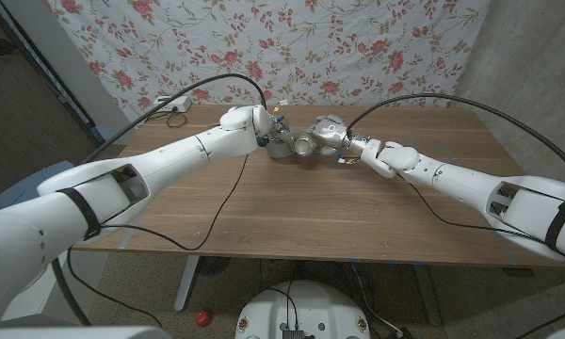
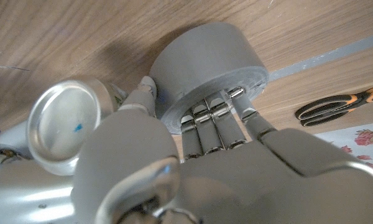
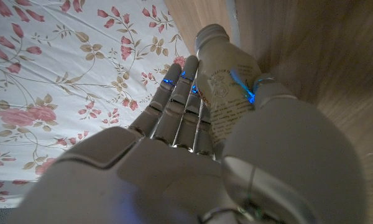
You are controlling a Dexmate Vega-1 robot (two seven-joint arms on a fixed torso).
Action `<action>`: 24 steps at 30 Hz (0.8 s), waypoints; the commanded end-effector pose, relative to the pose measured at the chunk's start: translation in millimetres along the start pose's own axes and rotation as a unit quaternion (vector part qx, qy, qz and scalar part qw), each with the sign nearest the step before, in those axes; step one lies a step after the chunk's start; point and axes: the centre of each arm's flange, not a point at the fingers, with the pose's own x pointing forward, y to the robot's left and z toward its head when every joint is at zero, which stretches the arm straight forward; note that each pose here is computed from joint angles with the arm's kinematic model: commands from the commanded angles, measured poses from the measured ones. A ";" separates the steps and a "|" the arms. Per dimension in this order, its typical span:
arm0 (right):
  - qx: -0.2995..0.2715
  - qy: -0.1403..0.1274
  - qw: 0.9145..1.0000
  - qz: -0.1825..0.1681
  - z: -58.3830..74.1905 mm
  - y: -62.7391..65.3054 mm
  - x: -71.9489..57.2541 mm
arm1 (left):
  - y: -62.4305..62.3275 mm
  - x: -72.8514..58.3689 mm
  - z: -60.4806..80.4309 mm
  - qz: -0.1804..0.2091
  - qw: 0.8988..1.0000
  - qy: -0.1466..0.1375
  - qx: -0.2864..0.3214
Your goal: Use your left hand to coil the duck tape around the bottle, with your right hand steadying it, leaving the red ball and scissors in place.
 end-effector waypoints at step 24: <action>0.108 0.059 0.974 0.189 -57.4 -23.8 8.6 | 35.4 -29.0 12.2 -0.026 0.995 -0.038 0.086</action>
